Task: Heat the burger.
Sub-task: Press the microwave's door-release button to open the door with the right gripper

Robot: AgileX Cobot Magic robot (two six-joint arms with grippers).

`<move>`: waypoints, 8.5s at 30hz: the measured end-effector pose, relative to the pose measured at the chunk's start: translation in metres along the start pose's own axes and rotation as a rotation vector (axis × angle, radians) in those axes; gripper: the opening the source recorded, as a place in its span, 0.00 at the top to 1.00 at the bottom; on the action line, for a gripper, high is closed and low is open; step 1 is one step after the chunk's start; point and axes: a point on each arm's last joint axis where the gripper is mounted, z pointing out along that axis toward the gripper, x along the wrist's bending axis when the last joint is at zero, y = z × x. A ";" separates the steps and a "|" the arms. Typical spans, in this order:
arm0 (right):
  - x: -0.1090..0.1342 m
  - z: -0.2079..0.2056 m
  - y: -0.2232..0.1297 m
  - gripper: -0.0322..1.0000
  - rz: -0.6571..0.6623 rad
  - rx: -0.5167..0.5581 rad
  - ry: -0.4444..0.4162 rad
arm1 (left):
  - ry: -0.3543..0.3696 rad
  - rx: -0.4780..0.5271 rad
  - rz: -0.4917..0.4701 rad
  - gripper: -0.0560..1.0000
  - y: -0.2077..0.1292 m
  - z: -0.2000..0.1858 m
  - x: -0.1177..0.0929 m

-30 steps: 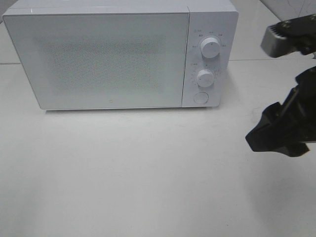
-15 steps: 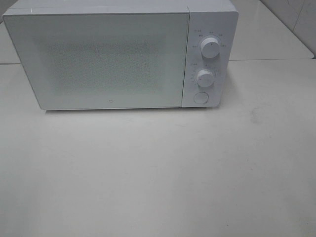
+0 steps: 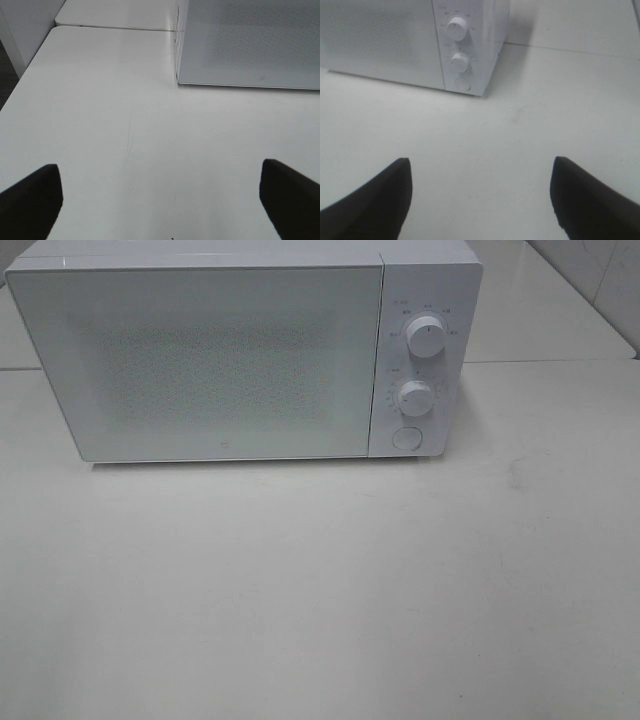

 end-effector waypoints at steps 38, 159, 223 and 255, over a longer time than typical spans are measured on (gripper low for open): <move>-0.002 0.021 -0.064 0.23 0.045 0.007 -0.121 | 0.000 0.000 0.000 0.01 0.000 0.000 0.000; 0.091 0.316 -0.069 0.35 0.581 -0.237 -0.026 | 0.000 0.000 0.000 0.01 0.000 0.000 0.000; 0.083 0.425 -0.073 0.95 1.618 -0.189 -0.094 | 0.000 0.000 0.000 0.01 0.000 0.000 0.000; 0.075 0.450 -0.069 0.95 1.636 -0.263 -0.136 | 0.000 0.000 0.000 0.01 0.000 0.000 0.000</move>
